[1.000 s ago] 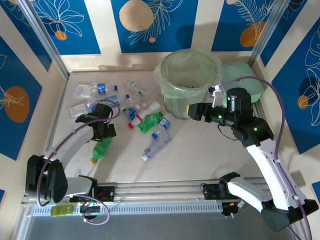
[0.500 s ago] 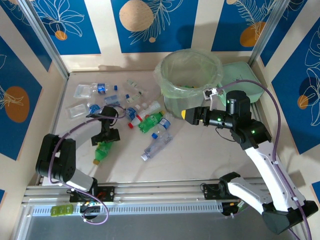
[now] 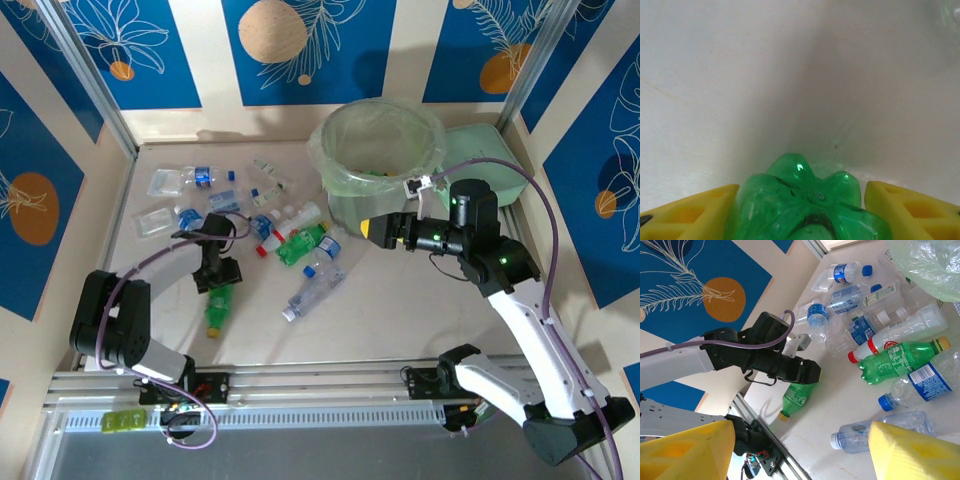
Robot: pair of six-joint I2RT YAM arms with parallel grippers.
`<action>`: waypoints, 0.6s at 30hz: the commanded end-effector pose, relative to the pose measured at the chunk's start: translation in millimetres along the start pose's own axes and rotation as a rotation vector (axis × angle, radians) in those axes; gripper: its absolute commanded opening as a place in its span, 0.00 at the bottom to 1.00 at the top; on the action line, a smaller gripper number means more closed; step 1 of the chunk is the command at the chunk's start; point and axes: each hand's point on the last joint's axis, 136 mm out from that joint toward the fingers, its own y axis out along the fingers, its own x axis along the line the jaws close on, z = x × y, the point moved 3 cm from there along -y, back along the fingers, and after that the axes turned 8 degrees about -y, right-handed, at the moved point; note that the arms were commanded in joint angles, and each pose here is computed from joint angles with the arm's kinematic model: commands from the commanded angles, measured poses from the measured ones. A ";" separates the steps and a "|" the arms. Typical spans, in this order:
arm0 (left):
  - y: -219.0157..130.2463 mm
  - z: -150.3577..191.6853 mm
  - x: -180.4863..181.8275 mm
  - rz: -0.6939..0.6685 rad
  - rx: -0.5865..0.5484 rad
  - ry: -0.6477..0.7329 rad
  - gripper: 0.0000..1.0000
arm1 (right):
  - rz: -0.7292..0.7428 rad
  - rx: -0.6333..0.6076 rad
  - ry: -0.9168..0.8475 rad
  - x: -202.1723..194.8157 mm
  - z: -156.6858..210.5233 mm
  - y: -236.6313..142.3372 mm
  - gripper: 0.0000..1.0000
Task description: Put the plastic bottles in the bin
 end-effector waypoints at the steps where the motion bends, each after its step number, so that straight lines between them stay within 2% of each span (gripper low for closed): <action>1: -4.4 5.1 -18.4 0.138 0.037 -0.010 0.64 | -0.019 0.027 0.020 -1.6 5.3 6.8 0.71; 5: -4.6 15.4 -31.9 0.191 0.095 0.030 0.84 | 0.017 0.040 0.009 -6.9 8.5 10.1 0.71; 8: -6.3 21.7 -27.5 0.130 0.107 0.068 0.99 | 0.042 0.054 0.000 -10.1 11.2 12.4 0.71; 16: -20.1 40.1 -18.3 -0.032 0.074 0.264 1.00 | 0.099 0.088 -0.035 -13.6 15.0 18.3 0.71; 18: -21.7 41.6 -21.0 -0.057 0.055 0.318 0.95 | 0.099 0.094 -0.031 -14.6 15.8 20.8 0.71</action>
